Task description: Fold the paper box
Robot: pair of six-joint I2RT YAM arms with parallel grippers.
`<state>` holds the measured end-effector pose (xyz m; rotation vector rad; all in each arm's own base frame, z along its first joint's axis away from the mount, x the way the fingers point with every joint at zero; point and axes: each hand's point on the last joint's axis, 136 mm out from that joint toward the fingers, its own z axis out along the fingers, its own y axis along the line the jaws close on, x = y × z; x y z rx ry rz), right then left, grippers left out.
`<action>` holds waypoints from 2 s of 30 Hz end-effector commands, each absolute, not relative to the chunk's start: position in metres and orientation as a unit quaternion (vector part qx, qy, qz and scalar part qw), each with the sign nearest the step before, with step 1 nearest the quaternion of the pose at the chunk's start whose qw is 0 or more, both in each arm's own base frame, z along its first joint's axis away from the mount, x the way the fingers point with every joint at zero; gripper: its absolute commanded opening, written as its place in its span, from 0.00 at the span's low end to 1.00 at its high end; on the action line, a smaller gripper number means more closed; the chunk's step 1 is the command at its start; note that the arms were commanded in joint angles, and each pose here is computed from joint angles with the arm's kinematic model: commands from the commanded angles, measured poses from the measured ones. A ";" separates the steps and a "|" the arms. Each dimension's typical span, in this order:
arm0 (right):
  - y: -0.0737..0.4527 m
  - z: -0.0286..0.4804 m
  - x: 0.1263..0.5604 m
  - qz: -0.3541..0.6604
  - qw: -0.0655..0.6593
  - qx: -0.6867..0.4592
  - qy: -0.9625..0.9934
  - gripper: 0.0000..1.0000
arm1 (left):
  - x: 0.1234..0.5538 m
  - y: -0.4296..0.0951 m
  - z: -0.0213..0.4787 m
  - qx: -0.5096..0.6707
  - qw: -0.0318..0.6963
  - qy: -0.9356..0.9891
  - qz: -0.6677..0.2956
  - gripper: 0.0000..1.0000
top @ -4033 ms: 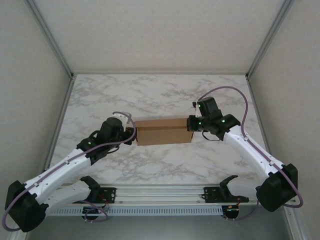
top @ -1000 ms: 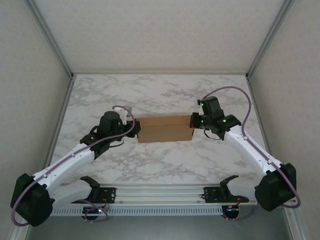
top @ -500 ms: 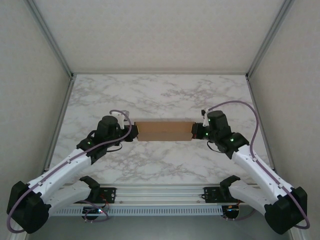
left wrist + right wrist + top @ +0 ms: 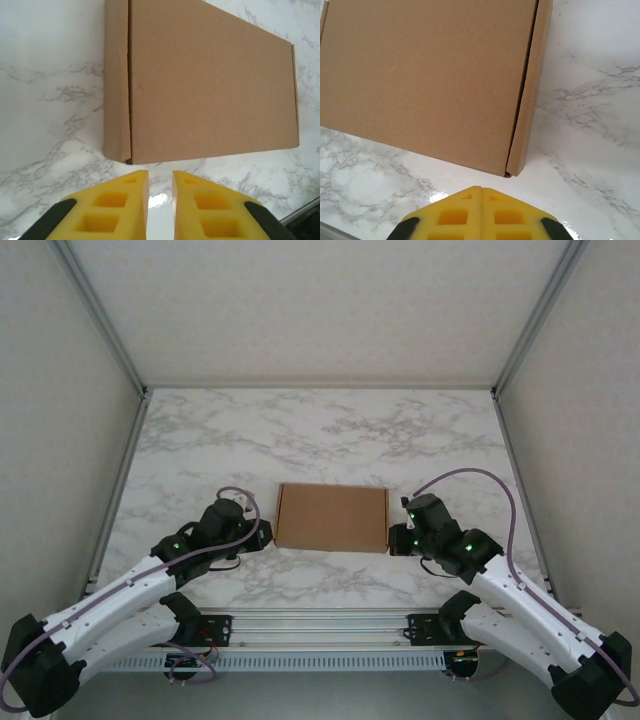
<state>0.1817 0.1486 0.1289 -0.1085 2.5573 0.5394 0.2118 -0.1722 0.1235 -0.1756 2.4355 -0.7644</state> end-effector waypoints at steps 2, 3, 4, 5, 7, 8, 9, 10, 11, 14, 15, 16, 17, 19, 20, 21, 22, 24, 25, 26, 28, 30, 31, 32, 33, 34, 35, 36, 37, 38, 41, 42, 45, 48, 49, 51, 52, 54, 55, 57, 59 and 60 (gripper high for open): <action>0.140 0.132 0.179 0.183 0.257 -0.018 0.949 0.03 | 0.206 -0.166 0.123 -0.068 0.285 0.916 -0.275 0.36; 0.137 0.134 0.181 0.172 0.261 -0.018 0.950 0.08 | 0.208 -0.167 0.128 -0.063 0.291 0.914 -0.276 0.39; 0.134 0.136 0.184 0.159 0.263 -0.018 0.951 0.14 | 0.212 -0.168 0.132 -0.058 0.298 0.912 -0.275 0.43; 0.132 0.137 0.186 0.146 0.264 -0.017 0.953 0.17 | 0.217 -0.168 0.136 -0.054 0.305 0.911 -0.271 0.45; 0.128 0.137 0.194 0.119 0.265 -0.016 0.957 0.27 | 0.231 -0.166 0.141 -0.051 0.319 0.912 -0.254 0.54; 0.127 0.135 0.198 0.110 0.263 -0.015 0.958 0.32 | 0.238 -0.163 0.140 -0.051 0.324 0.912 -0.245 0.59; 0.127 0.133 0.203 0.101 0.261 -0.013 0.960 0.37 | 0.248 -0.156 0.137 -0.058 0.329 0.913 -0.233 0.63; 0.126 0.130 0.209 0.091 0.258 -0.009 0.962 0.41 | 0.257 -0.149 0.132 -0.068 0.333 0.913 -0.223 0.66; 0.126 0.127 0.213 0.086 0.254 -0.006 0.963 0.44 | 0.265 -0.144 0.129 -0.076 0.337 0.913 -0.218 0.69; 0.126 0.116 0.228 0.088 0.242 0.013 0.966 0.52 | 0.286 -0.134 0.123 -0.094 0.348 0.909 -0.208 0.71; 0.126 0.111 0.233 0.093 0.236 0.020 0.967 0.53 | 0.290 -0.136 0.119 -0.092 0.348 0.909 -0.208 0.71; 0.126 0.106 0.238 0.100 0.231 0.028 0.967 0.53 | 0.295 -0.137 0.114 -0.095 0.347 0.910 -0.207 0.72; 0.128 0.101 0.242 0.110 0.224 0.036 0.968 0.54 | 0.298 -0.139 0.109 -0.098 0.342 0.911 -0.211 0.71; 0.137 0.092 0.250 0.146 0.207 0.046 0.966 0.54 | 0.301 -0.152 0.102 -0.095 0.327 0.909 -0.240 0.70; 0.141 0.088 0.253 0.157 0.201 0.048 0.966 0.54 | 0.302 -0.157 0.099 -0.095 0.321 0.908 -0.251 0.70; 0.145 0.085 0.256 0.167 0.195 0.047 0.965 0.54 | 0.302 -0.160 0.097 -0.099 0.317 0.906 -0.262 0.69; 0.149 0.082 0.258 0.176 0.190 0.046 0.965 0.53 | 0.302 -0.163 0.095 -0.102 0.313 0.905 -0.269 0.68; 0.156 0.075 0.261 0.187 0.181 0.044 0.965 0.51 | 0.300 -0.171 0.092 -0.102 0.305 0.902 -0.289 0.65; 0.158 0.073 0.263 0.191 0.181 0.044 0.964 0.50 | 0.300 -0.173 0.091 -0.104 0.304 0.900 -0.296 0.64; 0.160 0.070 0.265 0.193 0.177 0.044 0.964 0.48 | 0.299 -0.175 0.089 -0.110 0.300 0.897 -0.306 0.63; 0.164 0.062 0.269 0.196 0.170 0.046 0.965 0.44 | 0.299 -0.178 0.083 -0.121 0.294 0.894 -0.317 0.61; 0.171 0.053 0.273 0.208 0.156 0.049 0.964 0.39 | 0.300 -0.179 0.076 -0.133 0.290 0.892 -0.320 0.58; 0.175 0.050 0.275 0.215 0.150 0.050 0.964 0.38 | 0.300 -0.179 0.073 -0.137 0.287 0.892 -0.320 0.57; 0.179 0.048 0.278 0.222 0.144 0.051 0.963 0.37 | 0.303 -0.179 0.069 -0.143 0.286 0.893 -0.317 0.56; 0.183 0.045 0.282 0.226 0.142 0.051 0.962 0.35 | 0.305 -0.179 0.067 -0.147 0.285 0.893 -0.316 0.56; 0.185 0.044 0.285 0.227 0.141 0.049 0.962 0.35 | 0.307 -0.179 0.067 -0.150 0.286 0.892 -0.317 0.55; 0.186 0.043 0.290 0.224 0.142 0.047 0.963 0.35 | 0.310 -0.179 0.067 -0.156 0.289 0.890 -0.317 0.55; 0.185 0.042 0.294 0.217 0.145 0.046 0.964 0.35 | 0.313 -0.178 0.067 -0.160 0.292 0.889 -0.313 0.55; 0.184 0.041 0.298 0.213 0.145 0.047 0.965 0.34 | 0.316 -0.177 0.065 -0.164 0.295 0.890 -0.307 0.54; 0.185 0.041 0.302 0.213 0.144 0.047 0.965 0.34 | 0.320 -0.176 0.064 -0.166 0.296 0.891 -0.301 0.54; 0.185 0.039 0.314 0.208 0.145 0.046 0.966 0.34 | 0.332 -0.178 0.063 -0.165 0.299 0.894 -0.290 0.53; 0.185 0.038 0.318 0.206 0.145 0.046 0.967 0.33 | 0.337 -0.180 0.063 -0.163 0.301 0.894 -0.289 0.53; 0.181 0.035 0.328 0.201 0.141 0.054 0.968 0.33 | 0.351 -0.180 0.064 -0.159 0.308 0.897 -0.273 0.55; 0.176 0.034 0.339 0.201 0.148 0.064 0.966 0.34 | 0.367 -0.178 0.066 -0.154 0.315 0.901 -0.254 0.56; 0.174 0.035 0.343 0.200 0.151 0.067 0.966 0.34 | 0.370 -0.178 0.066 -0.153 0.316 0.902 -0.251 0.56; 0.171 0.036 0.353 0.202 0.149 0.071 0.965 0.34 | 0.376 -0.178 0.065 -0.154 0.315 0.903 -0.248 0.57; 0.171 0.037 0.355 0.200 0.148 0.068 0.966 0.34 | 0.377 -0.177 0.065 -0.154 0.314 0.904 -0.246 0.59; 0.171 0.037 0.358 0.193 0.146 0.064 0.968 0.34 | 0.383 -0.173 0.066 -0.159 0.320 0.904 -0.234 0.63; 0.170 0.037 0.359 0.193 0.146 0.064 0.968 0.35 | 0.385 -0.170 0.069 -0.163 0.324 0.903 -0.232 0.65; 0.169 0.036 0.359 0.191 0.147 0.065 0.968 0.39 | 0.388 -0.165 0.072 -0.167 0.328 0.901 -0.227 0.67; 0.165 0.039 0.358 0.182 0.153 0.068 0.969 0.48 | 0.391 -0.162 0.077 -0.164 0.333 0.902 -0.222 0.72; 0.164 0.042 0.358 0.181 0.158 0.069 0.968 0.52 | 0.391 -0.160 0.080 -0.163 0.337 0.901 -0.218 0.76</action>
